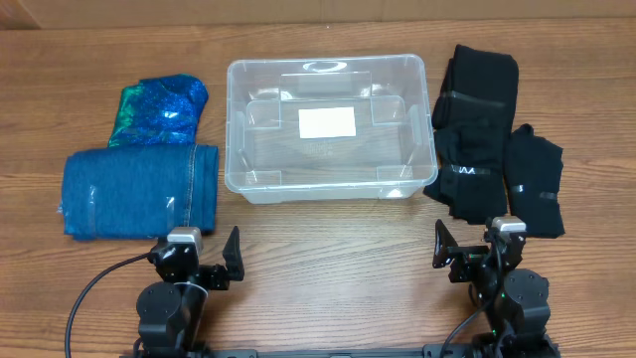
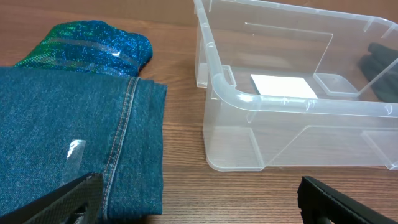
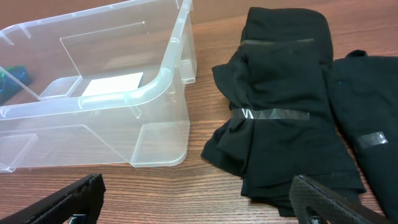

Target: Pack container

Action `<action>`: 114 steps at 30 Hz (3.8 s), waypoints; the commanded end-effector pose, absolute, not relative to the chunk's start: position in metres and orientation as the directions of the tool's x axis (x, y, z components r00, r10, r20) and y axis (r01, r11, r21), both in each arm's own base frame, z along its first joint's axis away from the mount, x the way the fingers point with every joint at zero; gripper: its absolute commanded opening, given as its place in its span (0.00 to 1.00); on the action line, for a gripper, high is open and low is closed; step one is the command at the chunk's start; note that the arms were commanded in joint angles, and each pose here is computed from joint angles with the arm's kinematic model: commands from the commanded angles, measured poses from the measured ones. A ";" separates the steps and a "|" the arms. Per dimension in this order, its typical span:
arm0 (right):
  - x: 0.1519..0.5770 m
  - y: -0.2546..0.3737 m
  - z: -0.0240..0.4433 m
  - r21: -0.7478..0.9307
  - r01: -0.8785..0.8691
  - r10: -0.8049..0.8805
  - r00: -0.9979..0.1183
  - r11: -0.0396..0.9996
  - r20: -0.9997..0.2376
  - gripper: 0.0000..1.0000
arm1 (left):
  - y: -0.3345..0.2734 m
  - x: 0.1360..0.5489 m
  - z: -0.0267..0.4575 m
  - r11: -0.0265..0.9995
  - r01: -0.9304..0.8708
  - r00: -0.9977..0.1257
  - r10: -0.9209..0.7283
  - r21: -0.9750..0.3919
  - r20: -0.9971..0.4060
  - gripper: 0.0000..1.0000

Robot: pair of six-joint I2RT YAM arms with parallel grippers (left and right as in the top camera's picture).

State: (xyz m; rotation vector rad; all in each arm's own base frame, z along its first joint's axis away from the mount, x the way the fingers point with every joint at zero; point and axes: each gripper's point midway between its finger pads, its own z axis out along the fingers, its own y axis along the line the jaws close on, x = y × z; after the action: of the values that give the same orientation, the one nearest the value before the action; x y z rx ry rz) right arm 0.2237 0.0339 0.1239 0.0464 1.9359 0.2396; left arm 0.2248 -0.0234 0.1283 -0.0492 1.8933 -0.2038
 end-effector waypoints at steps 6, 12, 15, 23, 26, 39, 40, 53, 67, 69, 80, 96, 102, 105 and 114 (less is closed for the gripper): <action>0.223 0.034 0.123 0.195 -0.082 0.152 -0.368 0.977 -0.917 1.00 | -0.022 0.225 0.129 0.986 0.065 -0.316 -0.123 -0.150 -0.941 1.00; 0.223 0.034 0.123 0.195 -0.082 0.152 -0.368 0.977 -0.917 1.00 | -0.022 0.225 0.129 0.986 0.065 -0.316 -0.123 -0.150 -0.941 1.00; 0.223 0.034 0.123 0.194 -0.082 0.151 -0.368 0.978 -0.917 1.00 | -0.022 0.225 0.129 0.986 0.065 -0.316 -0.123 -0.150 -0.941 1.00; 0.223 0.034 0.123 0.194 -0.082 0.151 -0.368 0.978 -0.917 1.00 | -0.022 0.225 0.129 0.986 0.065 -0.316 -0.123 -0.150 -0.941 1.00; 0.223 0.034 0.123 0.194 -0.082 0.151 -0.368 0.978 -0.917 1.00 | -0.022 0.225 0.129 0.986 0.065 -0.316 -0.123 -0.150 -0.941 1.00; 0.223 0.034 0.123 0.194 -0.082 0.151 -0.368 0.978 -0.917 1.00 | -0.034 0.225 0.133 0.962 0.106 -0.322 -0.206 -0.251 -0.924 1.00; 0.223 0.034 0.123 0.195 -0.082 0.152 -0.368 0.977 -0.917 1.00 | -0.049 0.219 0.128 0.921 0.145 -0.379 -0.287 -0.362 -0.880 1.00; 0.223 0.034 0.123 0.194 -0.082 0.151 -0.368 0.978 -0.917 1.00 | -0.036 0.220 0.213 0.834 -0.027 -0.381 -0.519 -0.552 -0.765 1.00; 0.223 0.034 0.123 0.194 -0.082 0.151 -0.368 0.978 -0.917 1.00 | 0.067 0.274 0.306 0.929 -0.351 -0.589 -0.317 -0.118 -0.743 1.00; 0.223 0.034 0.123 0.194 -0.082 0.151 -0.368 0.978 -0.917 1.00 | 0.090 0.284 0.289 0.909 -0.365 -0.622 -0.398 -0.200 -0.674 1.00; 0.223 0.034 0.123 0.195 -0.082 0.152 -0.368 0.977 -0.917 1.00 | 0.228 0.313 0.159 0.653 -0.526 -0.566 -0.747 -0.544 -0.349 1.00; 0.223 0.034 0.123 0.195 -0.082 0.152 -0.368 0.977 -0.917 1.00 | 0.256 0.345 0.024 0.737 -0.421 -0.738 -0.617 -0.529 -0.272 1.00; 0.223 0.034 0.123 0.195 -0.082 0.152 -0.368 0.977 -0.917 1.00 | 0.217 0.363 0.000 0.703 -0.376 -0.785 -0.588 -0.604 -0.195 0.45; 0.223 0.034 0.123 0.194 -0.082 0.151 -0.368 0.978 -0.917 1.00 | 0.214 0.369 0.024 0.649 -0.398 -0.769 -0.621 -0.648 -0.150 0.10; 0.223 0.034 0.123 0.194 -0.082 0.151 -0.368 0.978 -0.917 1.00 | 0.178 0.382 0.302 0.591 -0.161 -0.645 -0.670 -0.791 -0.369 0.04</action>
State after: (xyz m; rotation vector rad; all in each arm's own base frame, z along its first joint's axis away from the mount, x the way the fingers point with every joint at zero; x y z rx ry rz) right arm 0.2237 0.0340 0.1239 0.0462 1.9359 0.2399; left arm 0.3686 0.2182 0.1193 -0.9021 2.5190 -0.8698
